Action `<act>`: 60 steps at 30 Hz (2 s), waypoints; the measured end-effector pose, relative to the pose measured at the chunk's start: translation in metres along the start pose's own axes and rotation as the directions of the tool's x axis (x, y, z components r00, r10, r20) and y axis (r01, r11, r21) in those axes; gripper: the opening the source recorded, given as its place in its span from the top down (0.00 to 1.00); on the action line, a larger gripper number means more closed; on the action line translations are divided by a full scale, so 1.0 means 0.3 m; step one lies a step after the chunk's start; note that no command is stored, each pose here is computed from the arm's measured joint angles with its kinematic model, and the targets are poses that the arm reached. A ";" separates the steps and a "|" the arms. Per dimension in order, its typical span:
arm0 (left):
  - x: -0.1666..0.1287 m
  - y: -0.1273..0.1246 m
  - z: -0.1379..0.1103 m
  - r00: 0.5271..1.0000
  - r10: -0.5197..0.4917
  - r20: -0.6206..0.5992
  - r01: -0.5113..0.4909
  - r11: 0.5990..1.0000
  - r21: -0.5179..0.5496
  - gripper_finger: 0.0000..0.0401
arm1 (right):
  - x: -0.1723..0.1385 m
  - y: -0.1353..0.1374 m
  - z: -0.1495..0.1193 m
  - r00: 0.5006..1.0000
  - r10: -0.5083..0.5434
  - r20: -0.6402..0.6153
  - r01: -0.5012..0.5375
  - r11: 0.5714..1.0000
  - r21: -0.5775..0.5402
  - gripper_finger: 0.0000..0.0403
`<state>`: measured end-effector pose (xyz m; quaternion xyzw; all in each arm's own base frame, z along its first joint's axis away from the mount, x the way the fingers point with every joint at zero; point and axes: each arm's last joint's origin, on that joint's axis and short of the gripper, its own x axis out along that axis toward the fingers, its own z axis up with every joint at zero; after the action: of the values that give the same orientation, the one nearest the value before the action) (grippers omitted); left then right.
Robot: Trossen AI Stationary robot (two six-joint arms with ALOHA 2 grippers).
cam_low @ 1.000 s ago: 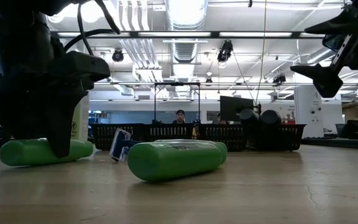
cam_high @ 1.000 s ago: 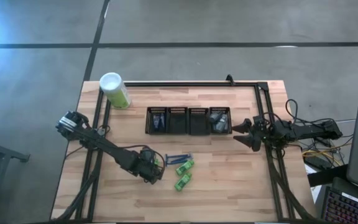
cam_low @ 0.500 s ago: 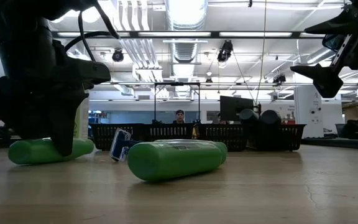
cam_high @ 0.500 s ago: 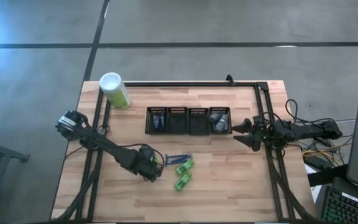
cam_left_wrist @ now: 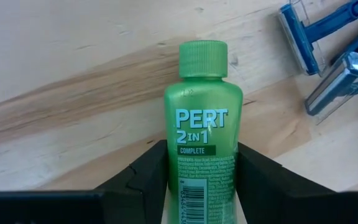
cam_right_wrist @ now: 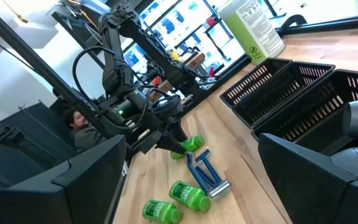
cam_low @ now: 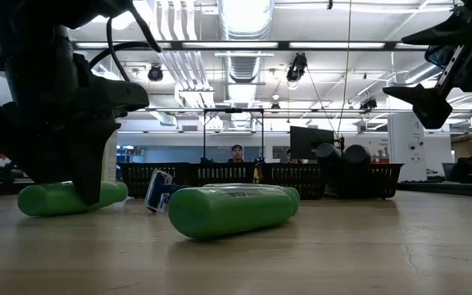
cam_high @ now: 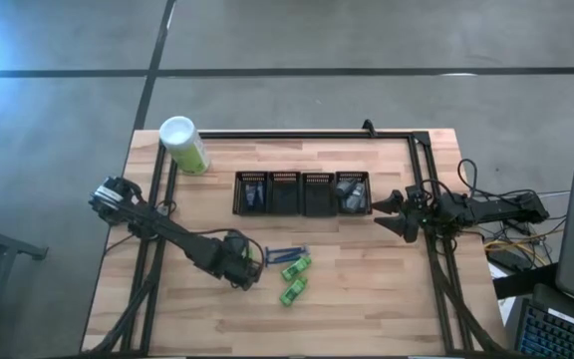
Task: Pick & Place Travel size toiletries
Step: Put the green shampoo into the middle left black bin
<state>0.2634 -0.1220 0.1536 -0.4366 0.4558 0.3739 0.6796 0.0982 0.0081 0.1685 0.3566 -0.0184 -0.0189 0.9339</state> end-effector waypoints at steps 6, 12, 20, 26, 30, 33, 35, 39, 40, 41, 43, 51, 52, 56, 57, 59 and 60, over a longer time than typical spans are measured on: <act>0.000 -0.001 0.005 1.000 -0.001 -0.003 0.001 0.999 0.038 0.59 | 0.000 0.000 0.000 1.000 0.000 0.000 0.000 1.000 0.000 0.10; 0.000 -0.001 0.006 1.000 -0.002 0.003 0.002 0.999 0.033 0.59 | 0.000 0.000 0.000 1.000 0.000 0.000 0.000 1.000 -0.001 0.10; 0.000 -0.004 0.011 1.000 -0.008 0.026 0.007 1.000 0.028 0.59 | 0.000 0.000 0.000 1.000 0.001 0.000 -0.001 1.000 -0.001 0.10; -0.002 -0.015 0.013 0.999 -0.039 0.024 0.038 0.999 0.027 0.59 | 0.000 0.000 0.000 1.000 0.000 0.000 0.000 1.000 -0.001 0.10; -0.014 -0.035 0.025 0.998 -0.059 0.026 0.058 0.998 0.035 0.59 | 0.000 0.000 0.000 1.000 0.000 0.000 0.000 1.000 -0.001 0.10; -0.032 -0.064 0.046 0.996 -0.088 0.032 0.086 0.995 0.047 0.59 | 0.000 0.000 -0.001 1.000 0.006 -0.008 -0.007 0.999 -0.048 0.10; -0.044 -0.083 0.068 0.994 -0.105 0.038 0.102 0.993 0.058 0.59 | 0.001 0.001 -0.006 0.999 0.023 -0.038 -0.030 0.982 -0.186 0.10; -0.069 -0.119 0.129 0.991 -0.125 0.057 0.120 0.989 0.085 0.59 | 0.002 0.000 -0.007 0.999 0.024 -0.045 -0.039 0.924 -0.380 0.10; -0.075 -0.126 0.144 0.990 -0.125 0.062 0.119 0.989 0.087 0.59 | 0.002 0.000 -0.007 0.999 0.024 -0.045 -0.041 0.912 -0.409 0.10; -0.083 -0.134 0.160 0.990 -0.125 0.067 0.119 0.989 0.089 0.59 | 0.002 0.001 -0.007 0.999 0.025 -0.044 -0.041 0.903 -0.427 0.10; -0.098 -0.146 0.189 0.990 -0.121 0.076 0.114 0.989 0.098 0.59 | 0.002 0.000 -0.007 0.999 0.024 -0.045 -0.041 0.897 -0.441 0.10; -0.167 -0.203 0.314 0.979 -0.166 0.121 0.153 0.982 0.108 0.59 | 0.002 0.000 -0.007 0.999 0.023 -0.045 -0.041 0.903 -0.429 0.10; -0.175 -0.208 0.332 0.976 -0.173 0.129 0.160 0.982 0.104 0.59 | 0.002 0.000 -0.007 0.999 0.023 -0.045 -0.041 0.903 -0.428 0.10; -0.192 -0.216 0.399 0.970 -0.185 0.158 0.172 0.981 0.094 0.59 | 0.002 0.000 -0.008 0.999 0.023 -0.046 -0.040 0.903 -0.428 0.10; -0.194 -0.216 0.413 0.969 -0.185 0.164 0.171 0.981 0.095 0.59 | 0.002 0.000 -0.008 0.999 0.023 -0.046 -0.040 0.903 -0.428 0.10; -0.192 -0.211 0.439 0.968 -0.181 0.175 0.167 0.982 0.090 0.59 | 0.002 0.000 -0.007 0.999 0.023 -0.045 -0.040 0.903 -0.427 0.10; -0.190 -0.207 0.451 0.968 -0.176 0.179 0.164 0.983 0.081 0.59 | 0.002 0.000 -0.007 0.999 0.023 -0.045 -0.040 0.903 -0.427 0.10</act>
<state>0.3419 -0.0229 0.2505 -0.4147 0.3635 0.3383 0.7626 0.0990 0.0096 0.1668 0.1430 -0.0011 -0.0004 0.9897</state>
